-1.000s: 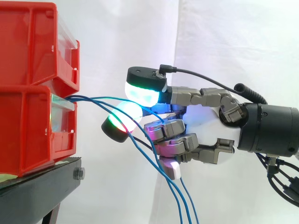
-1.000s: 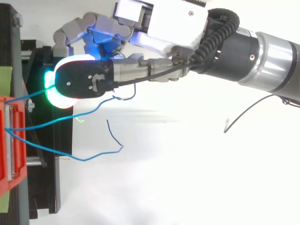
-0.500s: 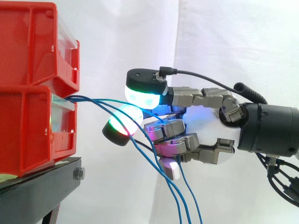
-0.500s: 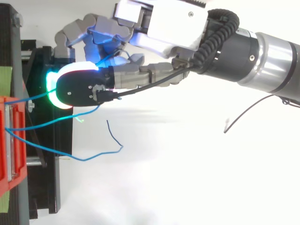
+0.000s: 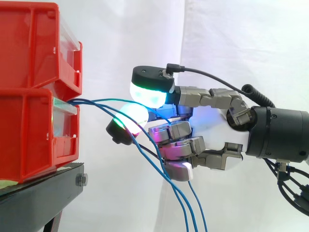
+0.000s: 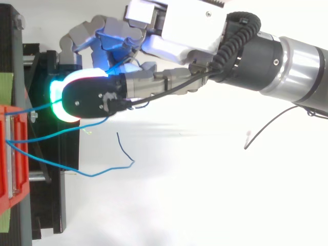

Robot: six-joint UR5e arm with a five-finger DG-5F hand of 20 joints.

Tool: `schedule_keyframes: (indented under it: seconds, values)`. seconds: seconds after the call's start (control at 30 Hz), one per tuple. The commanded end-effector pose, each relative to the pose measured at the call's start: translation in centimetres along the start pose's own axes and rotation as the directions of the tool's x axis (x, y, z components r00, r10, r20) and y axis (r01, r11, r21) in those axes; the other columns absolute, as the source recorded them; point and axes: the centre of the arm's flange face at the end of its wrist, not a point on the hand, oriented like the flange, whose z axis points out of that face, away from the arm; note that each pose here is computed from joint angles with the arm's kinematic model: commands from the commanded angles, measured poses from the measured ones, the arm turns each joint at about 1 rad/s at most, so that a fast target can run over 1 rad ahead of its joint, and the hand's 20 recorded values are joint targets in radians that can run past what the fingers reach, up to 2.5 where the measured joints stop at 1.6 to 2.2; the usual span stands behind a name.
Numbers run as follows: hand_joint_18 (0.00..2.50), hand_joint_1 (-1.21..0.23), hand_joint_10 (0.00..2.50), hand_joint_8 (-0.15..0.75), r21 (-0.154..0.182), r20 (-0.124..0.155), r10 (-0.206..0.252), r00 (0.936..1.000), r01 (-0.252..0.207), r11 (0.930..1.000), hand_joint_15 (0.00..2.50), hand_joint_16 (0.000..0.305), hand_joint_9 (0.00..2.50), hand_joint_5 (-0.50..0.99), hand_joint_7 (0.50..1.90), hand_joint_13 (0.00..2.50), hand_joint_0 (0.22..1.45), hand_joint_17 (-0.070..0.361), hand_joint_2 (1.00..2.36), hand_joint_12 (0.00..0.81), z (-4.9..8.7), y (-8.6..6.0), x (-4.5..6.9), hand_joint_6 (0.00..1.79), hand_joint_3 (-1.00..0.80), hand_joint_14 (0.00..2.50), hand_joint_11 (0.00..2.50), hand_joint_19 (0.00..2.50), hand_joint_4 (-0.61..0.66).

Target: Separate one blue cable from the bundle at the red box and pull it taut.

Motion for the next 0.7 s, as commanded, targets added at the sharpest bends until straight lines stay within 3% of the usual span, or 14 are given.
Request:
schedule_keyframes:
  seconds: [0.0,0.47,0.67]
  values:
    - [1.2,-0.73,2.5,0.296,0.001,-0.002,0.017,0.9999,-0.017,0.9999,1.79,0.048,0.37,-0.18,1.08,0.84,0.6,0.108,1.02,0.451,-0.04,-0.03,0.17,0.88,-0.21,2.5,2.22,1.12,0.04]
    - [1.23,-0.7,2.5,0.288,-0.004,-0.003,0.015,0.9999,-0.015,0.9999,1.81,0.048,0.4,-0.18,1.09,0.86,0.62,0.108,1.02,0.462,0.03,0.08,0.29,0.88,-0.26,2.5,2.2,1.13,0.05]
    - [1.25,-0.75,2.5,0.272,-0.002,-0.004,0.015,0.9999,-0.015,0.9999,1.82,0.048,0.45,-0.16,1.18,0.88,0.61,0.107,1.03,0.451,-0.02,0.04,0.41,0.91,-0.05,2.5,2.23,1.16,-0.07]
